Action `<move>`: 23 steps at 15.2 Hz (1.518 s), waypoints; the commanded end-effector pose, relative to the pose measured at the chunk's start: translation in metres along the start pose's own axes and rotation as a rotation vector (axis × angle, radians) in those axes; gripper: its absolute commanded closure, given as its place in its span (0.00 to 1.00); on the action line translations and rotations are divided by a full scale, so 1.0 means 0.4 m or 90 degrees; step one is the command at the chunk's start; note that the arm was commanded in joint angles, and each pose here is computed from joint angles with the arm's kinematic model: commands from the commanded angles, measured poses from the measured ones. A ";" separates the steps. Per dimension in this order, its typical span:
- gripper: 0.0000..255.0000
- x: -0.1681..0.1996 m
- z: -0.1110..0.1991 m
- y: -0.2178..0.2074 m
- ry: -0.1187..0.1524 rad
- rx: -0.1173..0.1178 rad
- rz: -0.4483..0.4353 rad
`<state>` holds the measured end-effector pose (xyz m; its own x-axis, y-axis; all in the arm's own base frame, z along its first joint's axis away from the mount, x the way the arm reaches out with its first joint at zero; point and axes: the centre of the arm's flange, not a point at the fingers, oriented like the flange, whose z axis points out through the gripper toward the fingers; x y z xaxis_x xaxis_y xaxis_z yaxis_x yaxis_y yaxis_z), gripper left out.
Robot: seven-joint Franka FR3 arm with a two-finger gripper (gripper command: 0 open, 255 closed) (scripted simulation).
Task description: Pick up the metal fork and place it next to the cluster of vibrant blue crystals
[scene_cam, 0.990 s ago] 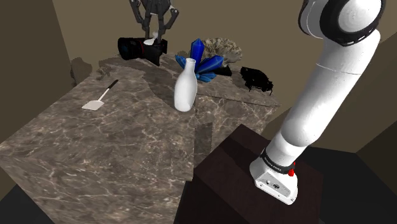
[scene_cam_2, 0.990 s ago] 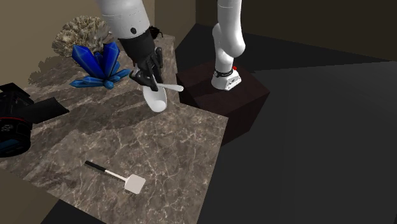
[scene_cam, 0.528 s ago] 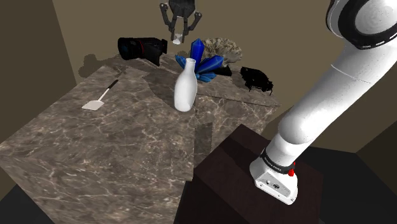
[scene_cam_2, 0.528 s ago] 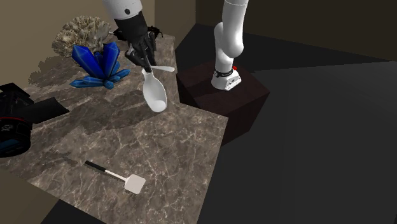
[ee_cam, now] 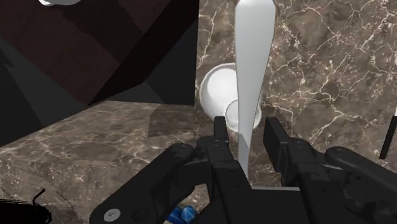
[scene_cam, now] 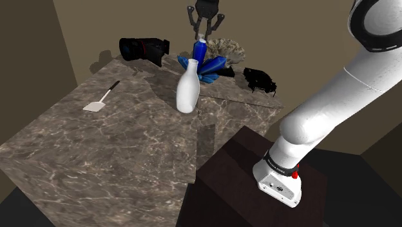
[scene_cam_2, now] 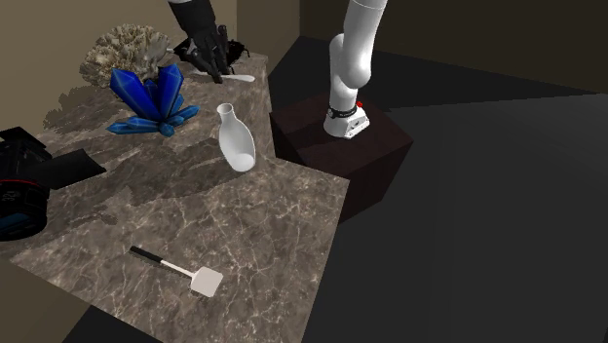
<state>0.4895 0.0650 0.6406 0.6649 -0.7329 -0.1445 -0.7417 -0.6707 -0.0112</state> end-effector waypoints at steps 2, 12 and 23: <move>1.00 0.069 -0.004 0.080 -0.001 0.000 -0.001; 1.00 0.281 -0.039 0.331 -0.001 0.000 -0.001; 1.00 0.514 -0.077 0.606 -0.001 0.000 -0.001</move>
<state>0.4522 -0.2378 0.6389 0.6648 -0.7327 -0.1456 -0.7416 -0.6707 -0.0115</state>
